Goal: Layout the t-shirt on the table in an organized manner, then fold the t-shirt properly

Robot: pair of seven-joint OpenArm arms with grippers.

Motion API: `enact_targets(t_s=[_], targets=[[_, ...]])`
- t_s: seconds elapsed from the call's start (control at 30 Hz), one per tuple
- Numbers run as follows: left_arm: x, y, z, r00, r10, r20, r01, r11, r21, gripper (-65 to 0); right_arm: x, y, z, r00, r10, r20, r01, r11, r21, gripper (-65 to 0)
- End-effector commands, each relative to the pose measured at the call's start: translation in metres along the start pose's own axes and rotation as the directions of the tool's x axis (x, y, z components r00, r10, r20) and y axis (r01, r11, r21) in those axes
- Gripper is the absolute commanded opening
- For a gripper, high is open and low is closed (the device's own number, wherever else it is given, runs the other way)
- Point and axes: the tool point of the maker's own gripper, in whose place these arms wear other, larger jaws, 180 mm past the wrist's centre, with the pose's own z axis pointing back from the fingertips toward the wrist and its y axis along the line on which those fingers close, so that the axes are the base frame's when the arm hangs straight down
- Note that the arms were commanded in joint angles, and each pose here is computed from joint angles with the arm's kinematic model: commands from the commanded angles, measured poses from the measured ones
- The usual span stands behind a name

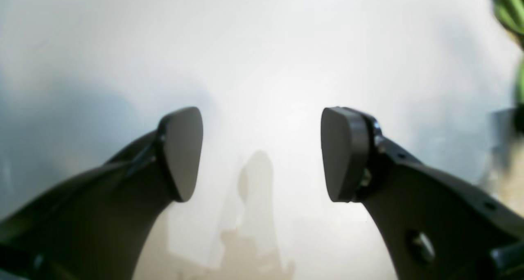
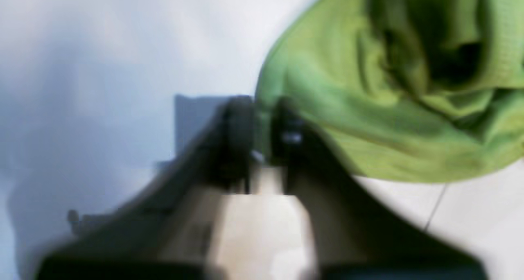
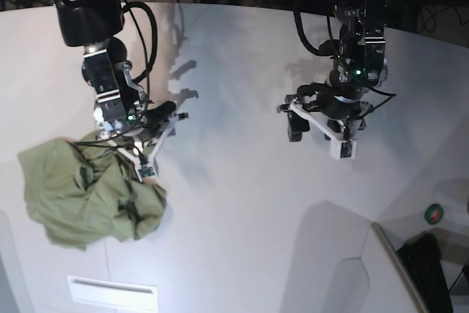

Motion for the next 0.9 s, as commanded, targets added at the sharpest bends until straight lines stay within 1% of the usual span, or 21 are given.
enact_targets(t_s=[0.0,0.07,0.13,0.23,0.33,0.4,0.47,0.53,0.6,0.67,0.73,0.77,0.83,0.87], targets=[[0.014,-0.002,0.001,0.999,-0.005,0.044,0.005,1.0,-0.008,-21.6,-0.023,-0.003,0.0,0.997,-0.007,-0.077,0.008,1.0,0.01,-65.0],[0.014,-0.003,0.0,0.999,-0.003,0.044,0.004,1.0,-0.011,-21.6,-0.036,-0.011,0.005,0.995,-0.049,-0.081,0.049,0.999,0.002,-65.0],[0.018,-0.002,0.0,0.999,-0.005,0.052,0.005,1.0,-0.009,-21.6,-0.045,-0.012,0.014,0.996,-0.066,-0.067,0.066,0.998,-0.003,-65.0],[0.013,0.004,-0.003,0.999,0.001,0.035,-0.001,1.0,0.004,-21.6,-0.061,-0.029,0.035,0.997,-0.041,-0.063,0.038,0.999,-0.036,-65.0],[0.006,0.018,-0.004,1.0,-0.018,0.009,0.018,1.0,0.024,-21.6,-0.074,-0.042,0.053,0.998,-0.016,-0.064,0.012,0.998,-0.065,-65.0],[0.005,0.022,-0.004,1.0,-0.027,0.003,0.027,0.999,0.032,-21.6,-0.081,-0.059,0.066,0.998,-0.025,-0.056,0.019,0.994,-0.103,-65.0],[0.004,0.023,-0.003,1.0,-0.028,0.002,0.028,0.999,0.034,-21.6,-0.094,-0.084,0.078,0.995,-0.076,-0.057,0.066,0.985,-0.16,-65.0],[0.004,0.032,-0.001,1.0,-0.029,0.001,0.029,0.998,0.048,-21.6,-0.11,-0.108,0.088,0.989,-0.135,-0.065,0.118,0.969,-0.218,-65.0],[0.005,0.037,-0.001,1.0,-0.02,0.004,0.02,0.998,0.06,-21.6,-0.127,-0.122,0.095,0.982,-0.172,-0.082,0.146,0.956,-0.254,-65.0],[0.005,0.038,0.0,1.0,-0.017,0.006,0.017,0.998,0.063,-21.6,-0.139,-0.123,0.097,0.978,-0.183,-0.104,0.151,0.954,-0.259,-65.0],[0.006,0.038,-0.001,1.0,-0.016,0.007,0.016,0.998,0.062,-21.6,-0.142,-0.119,0.097,0.978,-0.172,-0.115,0.141,0.961,-0.239,-65.0],[0.006,0.038,-0.001,1.0,-0.016,0.007,0.016,0.998,0.062,-21.6,-0.145,-0.117,0.097,0.976,-0.171,-0.134,0.137,0.963,-0.23,-65.0],[0.006,0.038,-0.001,1.0,-0.016,0.007,0.016,0.998,0.062,-21.6,-0.145,-0.112,0.102,0.972,-0.152,-0.177,0.114,0.972,-0.206,-65.0],[0.007,0.038,0.0,1.0,-0.016,0.009,0.015,0.998,0.063,-21.1,-0.143,-0.107,0.106,0.972,-0.127,-0.198,0.09,0.978,-0.186,-65.0]])
